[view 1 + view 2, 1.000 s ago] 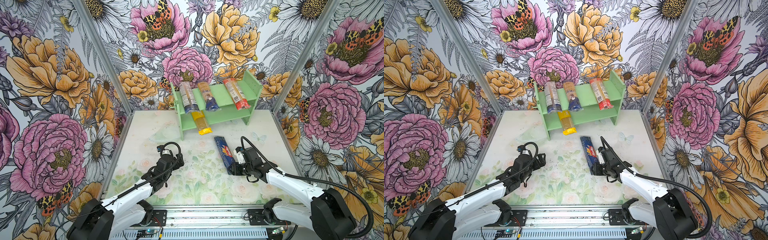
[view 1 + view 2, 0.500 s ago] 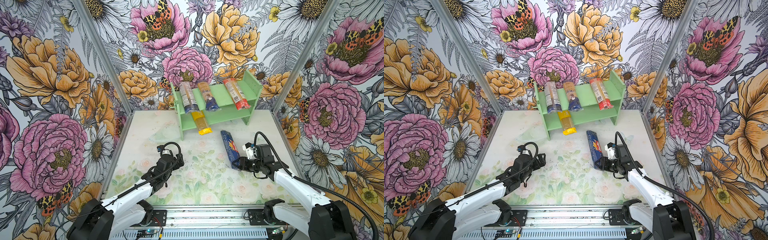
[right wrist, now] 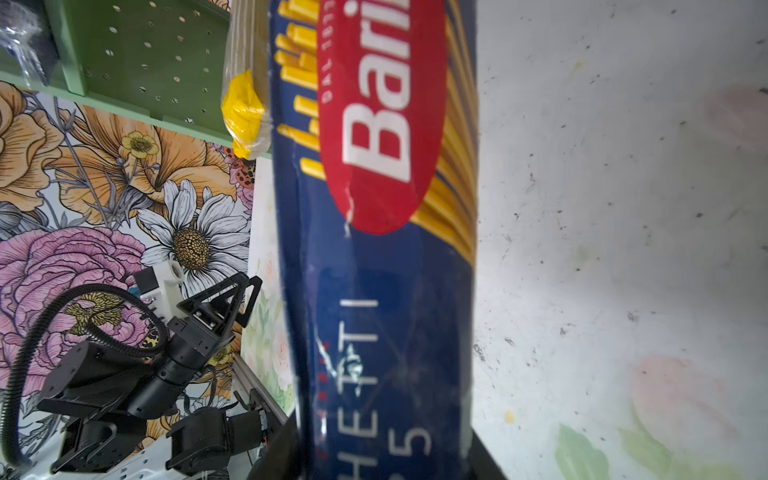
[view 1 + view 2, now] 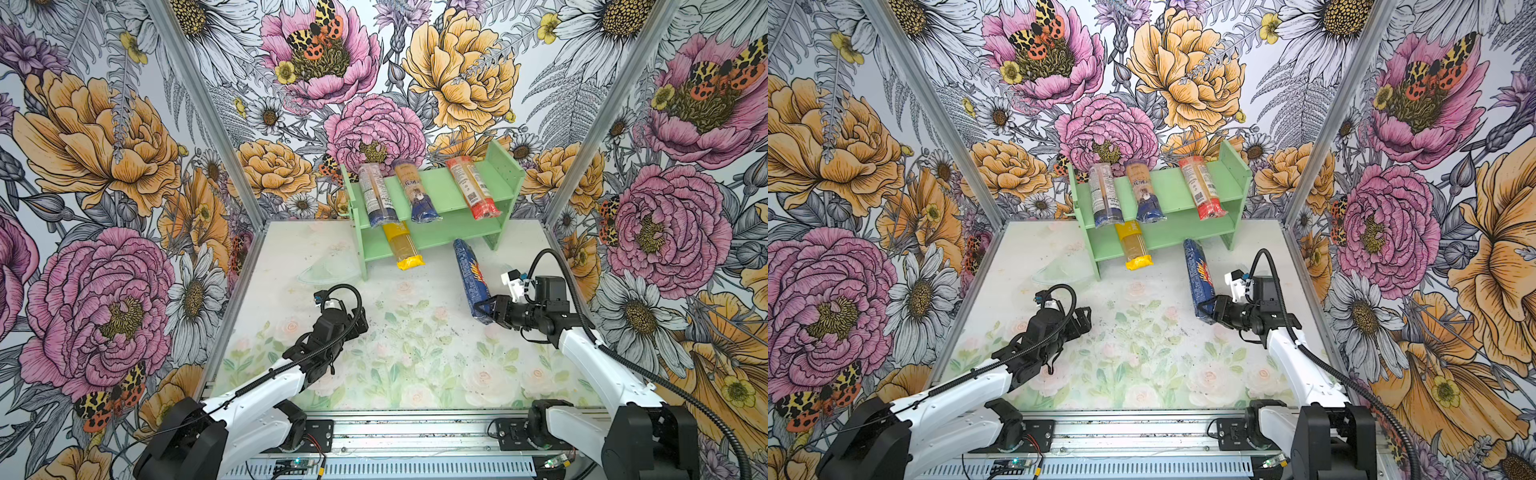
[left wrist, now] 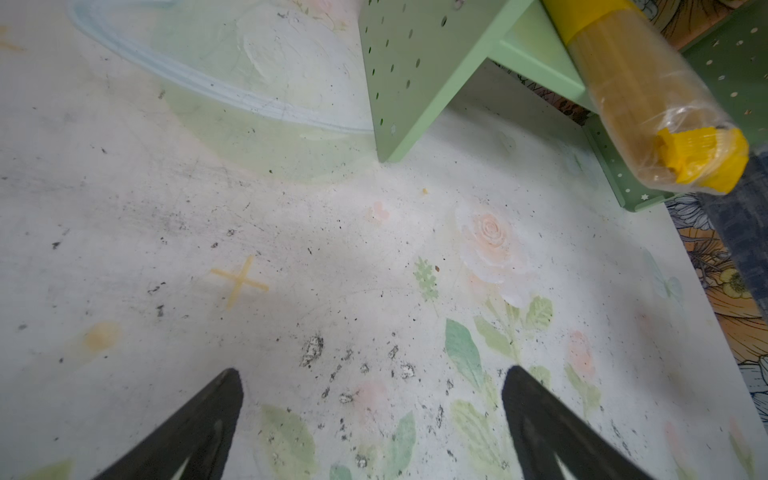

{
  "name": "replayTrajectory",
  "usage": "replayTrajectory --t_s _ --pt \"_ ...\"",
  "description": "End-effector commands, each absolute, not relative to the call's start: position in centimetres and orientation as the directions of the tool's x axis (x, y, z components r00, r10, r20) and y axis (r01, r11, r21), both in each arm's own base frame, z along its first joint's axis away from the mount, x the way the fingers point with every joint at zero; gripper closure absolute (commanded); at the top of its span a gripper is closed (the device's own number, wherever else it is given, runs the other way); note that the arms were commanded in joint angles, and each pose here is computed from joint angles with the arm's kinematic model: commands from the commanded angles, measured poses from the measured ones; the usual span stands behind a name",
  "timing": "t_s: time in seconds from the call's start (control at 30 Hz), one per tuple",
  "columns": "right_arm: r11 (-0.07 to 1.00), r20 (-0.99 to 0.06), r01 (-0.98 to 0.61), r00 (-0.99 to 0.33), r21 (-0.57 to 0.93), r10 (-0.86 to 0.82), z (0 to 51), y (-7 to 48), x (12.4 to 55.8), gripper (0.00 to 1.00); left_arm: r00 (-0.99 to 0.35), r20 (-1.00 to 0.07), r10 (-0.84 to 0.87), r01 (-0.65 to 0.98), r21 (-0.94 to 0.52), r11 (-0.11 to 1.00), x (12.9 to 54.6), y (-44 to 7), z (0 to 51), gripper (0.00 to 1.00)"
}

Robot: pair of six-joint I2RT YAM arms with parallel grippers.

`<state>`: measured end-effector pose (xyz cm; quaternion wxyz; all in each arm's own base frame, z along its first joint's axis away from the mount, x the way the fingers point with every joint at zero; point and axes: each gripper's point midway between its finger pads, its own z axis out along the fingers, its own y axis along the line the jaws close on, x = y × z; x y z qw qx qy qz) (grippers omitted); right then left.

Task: Place and organize the pasta boxes and bags onto the shelf
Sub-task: 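Lift the Barilla box upright with the right gripper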

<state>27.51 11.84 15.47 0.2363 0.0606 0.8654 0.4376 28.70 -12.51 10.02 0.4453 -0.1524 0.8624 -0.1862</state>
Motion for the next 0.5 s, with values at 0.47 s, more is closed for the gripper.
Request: replayTrajectory --t_s 0.47 --pt "0.689 -0.649 -0.316 -0.702 0.653 0.293 23.1 10.3 32.8 1.0 -0.533 -0.727 -0.433 -0.067 -0.474 0.878 29.1 -12.6 11.5 0.01"
